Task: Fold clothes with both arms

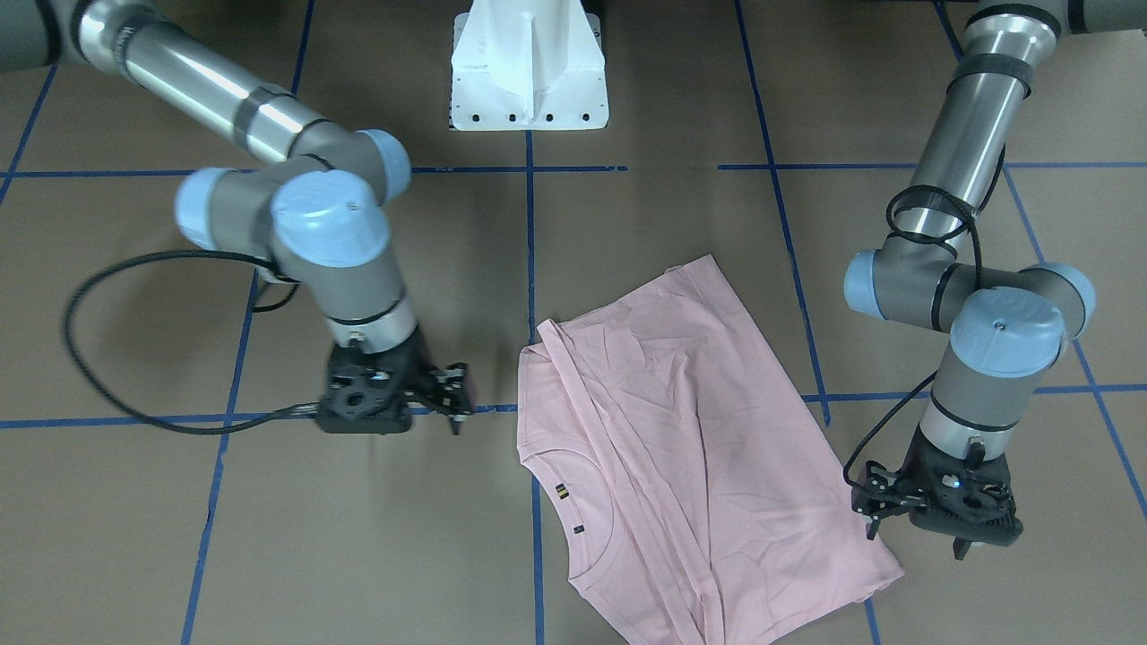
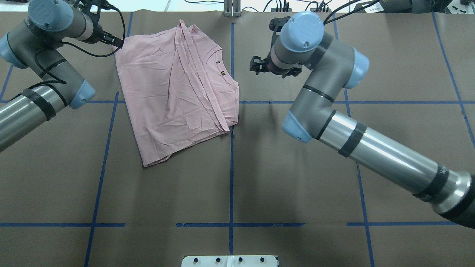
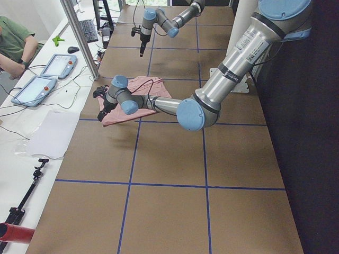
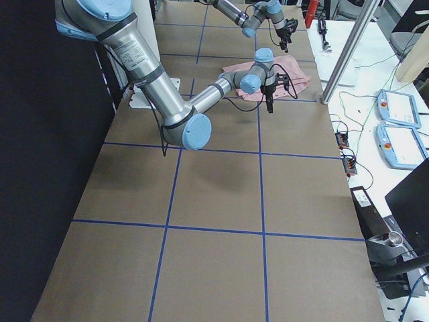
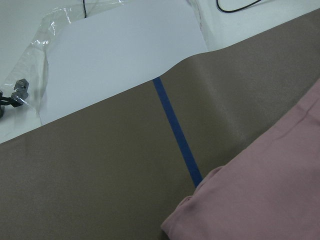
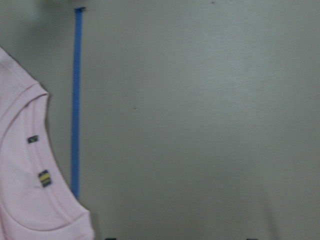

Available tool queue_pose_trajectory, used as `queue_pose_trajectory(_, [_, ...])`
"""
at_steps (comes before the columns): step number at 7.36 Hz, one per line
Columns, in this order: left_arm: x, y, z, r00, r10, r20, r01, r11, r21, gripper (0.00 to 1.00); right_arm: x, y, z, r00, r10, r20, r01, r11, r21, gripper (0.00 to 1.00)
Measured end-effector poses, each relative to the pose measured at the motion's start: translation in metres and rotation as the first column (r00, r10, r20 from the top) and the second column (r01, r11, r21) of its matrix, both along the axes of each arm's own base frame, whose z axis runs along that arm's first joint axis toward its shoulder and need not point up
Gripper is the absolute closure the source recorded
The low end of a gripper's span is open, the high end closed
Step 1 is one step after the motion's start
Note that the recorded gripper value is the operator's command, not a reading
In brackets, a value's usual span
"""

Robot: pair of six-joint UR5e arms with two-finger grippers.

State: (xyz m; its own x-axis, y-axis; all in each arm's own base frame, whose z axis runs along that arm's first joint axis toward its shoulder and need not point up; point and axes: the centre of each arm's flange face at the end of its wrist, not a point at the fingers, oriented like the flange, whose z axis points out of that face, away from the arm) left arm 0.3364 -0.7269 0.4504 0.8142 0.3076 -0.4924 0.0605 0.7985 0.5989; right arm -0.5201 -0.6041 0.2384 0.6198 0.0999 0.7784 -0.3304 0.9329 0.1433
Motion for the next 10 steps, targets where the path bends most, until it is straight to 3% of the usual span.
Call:
queue_pose_trajectory(1, [-0.001, 0.002, 0.001, 1.0, 0.001, -0.002, -0.001, 1.0, 0.001, 0.0, -0.036, 0.004, -0.017, 0.999, 0.043, 0.024, -0.043, 0.999, -0.002, 0.28])
queue_pose_trajectory(3, [-0.002, 0.003, 0.001, 1.0, 0.001, -0.005, -0.001, 1.0, 0.001, 0.0, -0.082, 0.011, -0.034, 0.996, 0.087, 0.025, -0.087, 0.996, -0.017, 0.3])
queue_pose_trajectory(5, [-0.003, 0.003, 0.0, 1.0, -0.002, -0.008, 0.002, 1.0, 0.002, 0.0, -0.106, 0.013, -0.037, 0.998, 0.068, -0.009, -0.068, 0.998, -0.016, 0.3])
queue_pose_trajectory(7, [-0.003, 0.002, 0.0, 1.0, -0.003, -0.01, 0.003, 1.0, 0.002, 0.0, -0.117, 0.017, -0.031, 0.997, 0.018, -0.071, -0.018, 1.0, 0.005, 0.46])
queue_pose_trajectory(10, [-0.003, 0.003, 0.002, 1.0, -0.002, -0.009, 0.002, 1.0, -0.001, 0.0, -0.126, 0.026, -0.024, 0.994, -0.01, -0.111, 0.011, 1.0, 0.01, 0.59])
